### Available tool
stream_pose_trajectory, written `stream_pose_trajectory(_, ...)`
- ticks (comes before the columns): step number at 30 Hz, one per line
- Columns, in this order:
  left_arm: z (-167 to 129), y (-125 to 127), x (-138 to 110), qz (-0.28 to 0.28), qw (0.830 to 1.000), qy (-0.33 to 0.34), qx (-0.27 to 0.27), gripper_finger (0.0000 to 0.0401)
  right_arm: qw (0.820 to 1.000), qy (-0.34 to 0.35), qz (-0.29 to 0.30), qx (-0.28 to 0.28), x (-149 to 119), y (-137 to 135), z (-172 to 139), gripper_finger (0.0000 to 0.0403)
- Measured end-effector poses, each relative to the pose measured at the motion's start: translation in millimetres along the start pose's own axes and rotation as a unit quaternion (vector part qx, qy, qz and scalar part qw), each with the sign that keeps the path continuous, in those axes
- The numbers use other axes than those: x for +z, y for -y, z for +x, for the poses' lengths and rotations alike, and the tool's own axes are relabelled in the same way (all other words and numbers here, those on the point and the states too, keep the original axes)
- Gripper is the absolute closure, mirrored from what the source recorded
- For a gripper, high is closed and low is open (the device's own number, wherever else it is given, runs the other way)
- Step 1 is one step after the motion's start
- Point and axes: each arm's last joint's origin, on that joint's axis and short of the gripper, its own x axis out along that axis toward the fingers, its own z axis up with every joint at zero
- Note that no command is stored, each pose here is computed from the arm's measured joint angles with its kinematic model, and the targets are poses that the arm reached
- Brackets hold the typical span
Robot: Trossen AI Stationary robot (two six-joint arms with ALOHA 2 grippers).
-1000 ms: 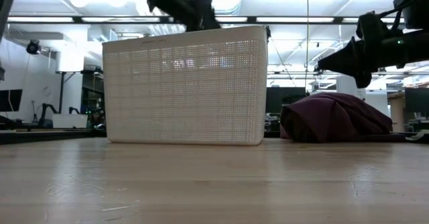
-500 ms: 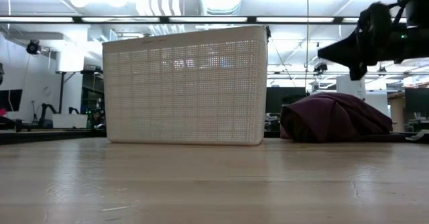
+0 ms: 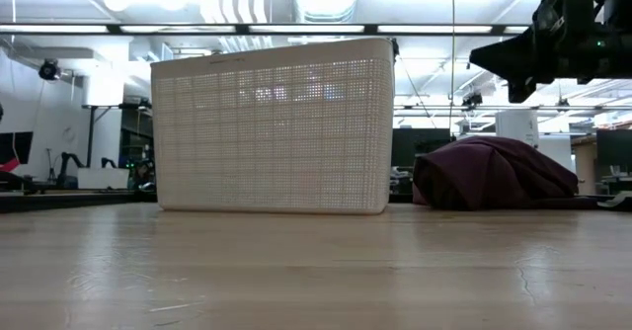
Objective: Pick & place medical supplies in basket/bin
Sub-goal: Return to Home Position
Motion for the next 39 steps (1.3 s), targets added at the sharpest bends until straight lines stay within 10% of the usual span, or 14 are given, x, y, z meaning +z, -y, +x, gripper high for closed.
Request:
stream_pose_trajectory(18,-90,-7,-167,-0.031,0.986,0.164,-0.026,0.0401,0.997,0.005,-0.003,0.075,3,-5,0,0.0369)
stream_pose_trajectory(39,-93,-8,-198,-0.022,0.999,0.024,-0.016,0.0401,0.995,-0.054,0.016,0.078,-8,-4,-1,0.0369)
